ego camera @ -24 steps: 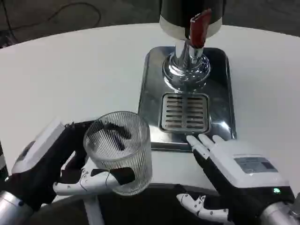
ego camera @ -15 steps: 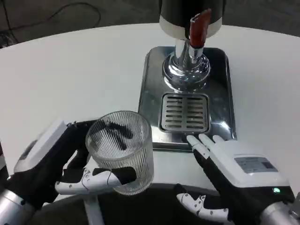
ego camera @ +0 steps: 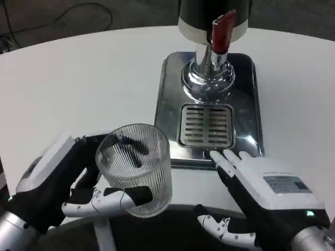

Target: Grasp the cup under the faucet to collect the drink, then remove the cup.

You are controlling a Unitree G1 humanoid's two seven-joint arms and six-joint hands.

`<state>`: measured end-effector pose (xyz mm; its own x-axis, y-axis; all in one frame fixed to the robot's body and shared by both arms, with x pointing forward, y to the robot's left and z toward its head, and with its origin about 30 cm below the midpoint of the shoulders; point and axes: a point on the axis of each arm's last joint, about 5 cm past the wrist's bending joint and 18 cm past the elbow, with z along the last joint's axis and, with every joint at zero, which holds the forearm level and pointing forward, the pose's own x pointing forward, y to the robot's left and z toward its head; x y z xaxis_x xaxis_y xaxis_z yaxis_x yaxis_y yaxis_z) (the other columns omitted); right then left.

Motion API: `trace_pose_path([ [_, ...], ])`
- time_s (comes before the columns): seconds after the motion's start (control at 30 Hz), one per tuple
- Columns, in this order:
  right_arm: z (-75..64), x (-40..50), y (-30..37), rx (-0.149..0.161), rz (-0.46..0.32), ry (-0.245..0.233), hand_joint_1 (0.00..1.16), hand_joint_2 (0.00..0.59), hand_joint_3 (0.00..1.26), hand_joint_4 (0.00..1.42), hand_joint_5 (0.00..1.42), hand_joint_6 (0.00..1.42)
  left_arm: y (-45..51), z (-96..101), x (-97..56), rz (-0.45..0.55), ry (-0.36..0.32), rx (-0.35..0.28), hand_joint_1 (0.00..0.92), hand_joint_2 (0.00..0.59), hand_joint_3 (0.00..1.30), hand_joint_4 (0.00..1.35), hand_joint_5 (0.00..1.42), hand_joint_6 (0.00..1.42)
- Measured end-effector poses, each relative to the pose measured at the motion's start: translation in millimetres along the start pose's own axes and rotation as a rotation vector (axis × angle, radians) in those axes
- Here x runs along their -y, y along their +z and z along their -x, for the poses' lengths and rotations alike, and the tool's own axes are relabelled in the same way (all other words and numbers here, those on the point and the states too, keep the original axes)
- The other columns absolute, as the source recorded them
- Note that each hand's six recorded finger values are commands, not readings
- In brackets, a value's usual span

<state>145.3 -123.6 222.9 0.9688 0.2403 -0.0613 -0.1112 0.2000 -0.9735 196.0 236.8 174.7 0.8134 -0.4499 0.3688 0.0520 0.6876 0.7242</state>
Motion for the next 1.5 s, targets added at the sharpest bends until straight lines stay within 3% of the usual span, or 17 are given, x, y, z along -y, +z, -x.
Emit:
trace_pose_path([
  [0.73,9.8,3.0,-2.7,-0.024,-0.012,-0.029,0.33,0.406,0.03,0.0,0.0,0.0,2.3,-8.1,2.3,0.007,0.003,0.031,0.455,0.214,1.07,1.25,1.42,1.42],
  [1.5,16.4,9.2,-10.0,-0.063,-0.029,-0.068,0.32,0.394,0.03,0.0,0.0,0.0,-11.7,-61.2,13.2,-0.008,0.002,0.018,0.455,0.214,1.06,1.23,1.42,1.42],
])
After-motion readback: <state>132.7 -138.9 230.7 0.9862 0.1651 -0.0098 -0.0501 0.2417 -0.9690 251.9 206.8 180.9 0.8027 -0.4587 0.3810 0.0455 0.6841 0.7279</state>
